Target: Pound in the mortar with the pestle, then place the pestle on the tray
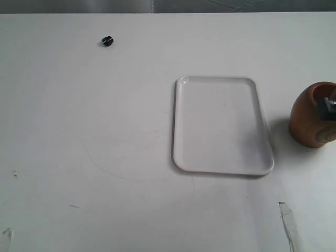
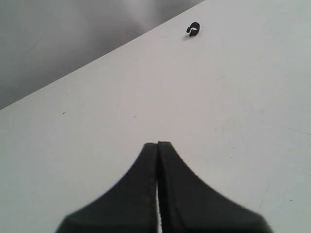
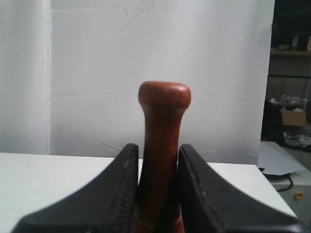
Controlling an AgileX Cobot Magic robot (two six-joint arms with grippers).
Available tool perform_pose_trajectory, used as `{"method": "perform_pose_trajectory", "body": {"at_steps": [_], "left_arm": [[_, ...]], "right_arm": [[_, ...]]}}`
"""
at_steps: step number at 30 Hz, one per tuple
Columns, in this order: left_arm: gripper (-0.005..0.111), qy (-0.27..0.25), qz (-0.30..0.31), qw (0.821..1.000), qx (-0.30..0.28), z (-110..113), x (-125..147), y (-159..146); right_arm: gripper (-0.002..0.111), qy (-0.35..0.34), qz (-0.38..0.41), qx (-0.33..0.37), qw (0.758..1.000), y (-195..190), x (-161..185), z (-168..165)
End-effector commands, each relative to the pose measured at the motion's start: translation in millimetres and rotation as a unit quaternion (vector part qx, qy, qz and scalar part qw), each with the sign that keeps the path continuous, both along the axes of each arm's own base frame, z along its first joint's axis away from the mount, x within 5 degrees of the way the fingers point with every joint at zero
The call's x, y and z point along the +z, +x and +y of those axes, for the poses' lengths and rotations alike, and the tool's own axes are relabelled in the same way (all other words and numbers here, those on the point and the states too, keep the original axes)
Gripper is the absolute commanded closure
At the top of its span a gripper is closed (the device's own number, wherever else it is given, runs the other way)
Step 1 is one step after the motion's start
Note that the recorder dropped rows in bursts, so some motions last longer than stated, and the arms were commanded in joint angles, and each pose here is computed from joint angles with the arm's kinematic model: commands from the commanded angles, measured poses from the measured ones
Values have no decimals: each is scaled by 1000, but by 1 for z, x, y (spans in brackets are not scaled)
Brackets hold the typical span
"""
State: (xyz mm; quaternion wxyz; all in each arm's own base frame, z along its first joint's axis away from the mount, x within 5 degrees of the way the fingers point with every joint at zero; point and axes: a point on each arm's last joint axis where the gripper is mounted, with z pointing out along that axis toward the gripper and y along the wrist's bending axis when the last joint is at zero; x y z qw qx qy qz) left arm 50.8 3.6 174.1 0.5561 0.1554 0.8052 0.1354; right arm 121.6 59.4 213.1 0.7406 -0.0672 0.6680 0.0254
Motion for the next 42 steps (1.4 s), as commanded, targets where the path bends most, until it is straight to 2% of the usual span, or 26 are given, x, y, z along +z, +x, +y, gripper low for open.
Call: {"method": "perform_pose_trajectory", "body": {"at_steps": [1, 8, 12, 14, 19, 23, 25, 35, 39, 42], "left_arm": [[107, -7, -2, 1000, -3, -1, 0, 0], [107, -7, -2, 1000, -3, -1, 0, 0], [107, -7, -2, 1000, -3, -1, 0, 0], [107, -7, -2, 1000, -3, -1, 0, 0], [107, -7, -2, 1000, -3, -1, 0, 0], [107, -7, -2, 1000, -3, -1, 0, 0], [107, -7, -2, 1000, -3, -1, 0, 0], [107, -7, -2, 1000, -3, -1, 0, 0], [107, -7, -2, 1000, -3, -1, 0, 0], [107, -7, -2, 1000, -3, -1, 0, 0]], "right_arm": [[108, -50, -10, -28, 998, 1, 0, -6], [108, 33, -39, -117, 992, 16, 14, -29], [108, -8, 4, -47, 999, 40, 25, -11], [108, -3, 25, -57, 998, 57, 27, -8], [108, -19, 84, -68, 994, 76, -3, -7], [108, 11, 44, -81, 996, 72, -18, -12], [108, 3, 45, -71, 996, 74, -26, -9], [108, -25, 181, -57, 982, 87, -92, 2], [108, -16, 149, -51, 987, 91, -77, 4], [108, 4, 91, -47, 995, 88, -49, 2]]}}
